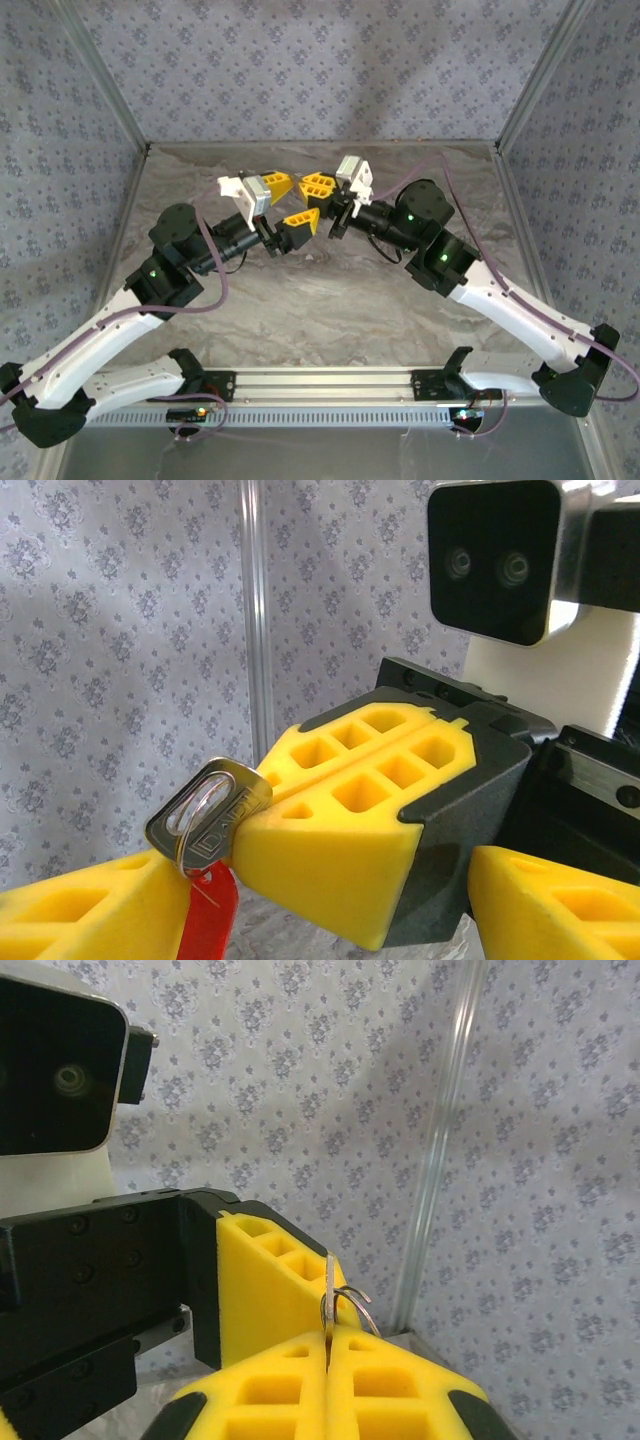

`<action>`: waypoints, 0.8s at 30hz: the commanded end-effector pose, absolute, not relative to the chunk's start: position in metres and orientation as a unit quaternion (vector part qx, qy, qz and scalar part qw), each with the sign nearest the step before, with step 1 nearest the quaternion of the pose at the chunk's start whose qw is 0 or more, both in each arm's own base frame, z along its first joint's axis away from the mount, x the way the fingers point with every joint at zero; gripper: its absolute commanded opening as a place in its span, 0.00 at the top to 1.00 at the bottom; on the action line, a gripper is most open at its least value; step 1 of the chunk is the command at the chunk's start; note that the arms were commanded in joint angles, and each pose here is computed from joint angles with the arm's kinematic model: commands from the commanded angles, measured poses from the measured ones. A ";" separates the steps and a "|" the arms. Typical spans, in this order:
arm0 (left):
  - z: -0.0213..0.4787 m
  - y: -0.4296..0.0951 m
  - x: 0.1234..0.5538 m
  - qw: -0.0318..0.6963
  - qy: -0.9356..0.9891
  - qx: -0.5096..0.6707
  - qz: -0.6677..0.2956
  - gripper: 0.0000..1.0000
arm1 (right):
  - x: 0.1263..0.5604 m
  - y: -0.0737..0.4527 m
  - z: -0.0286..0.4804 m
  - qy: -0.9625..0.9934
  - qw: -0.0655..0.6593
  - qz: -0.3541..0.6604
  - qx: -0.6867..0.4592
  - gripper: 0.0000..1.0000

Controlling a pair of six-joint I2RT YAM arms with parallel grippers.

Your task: Remove the keys from the keyring

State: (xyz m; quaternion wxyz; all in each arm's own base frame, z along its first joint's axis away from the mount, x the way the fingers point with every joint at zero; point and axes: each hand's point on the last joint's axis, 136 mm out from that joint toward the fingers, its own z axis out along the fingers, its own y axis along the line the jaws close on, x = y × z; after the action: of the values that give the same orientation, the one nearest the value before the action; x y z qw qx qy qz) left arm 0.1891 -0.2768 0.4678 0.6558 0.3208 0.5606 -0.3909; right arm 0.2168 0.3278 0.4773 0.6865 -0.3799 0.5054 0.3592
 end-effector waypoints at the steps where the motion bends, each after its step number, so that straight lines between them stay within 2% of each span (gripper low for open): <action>1: 0.482 -0.281 0.176 0.658 0.535 0.330 -0.414 0.27 | 0.226 0.322 0.476 0.511 0.708 0.314 -0.372 1.00; 12: 0.478 -0.281 0.180 0.659 0.543 0.323 -0.409 0.26 | 0.227 0.331 0.457 0.515 0.699 0.312 -0.385 1.00; 24: 0.459 -0.239 0.189 0.688 0.577 0.272 -0.347 0.18 | 0.223 0.305 0.490 0.485 0.599 0.502 -0.391 1.00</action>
State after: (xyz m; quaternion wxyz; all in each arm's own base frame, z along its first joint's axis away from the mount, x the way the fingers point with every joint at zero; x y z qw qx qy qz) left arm 0.1914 -0.2565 0.4515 0.6676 0.2903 0.5832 -0.3605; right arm 0.2471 0.3044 0.4639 0.6398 -0.3704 0.5246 0.4222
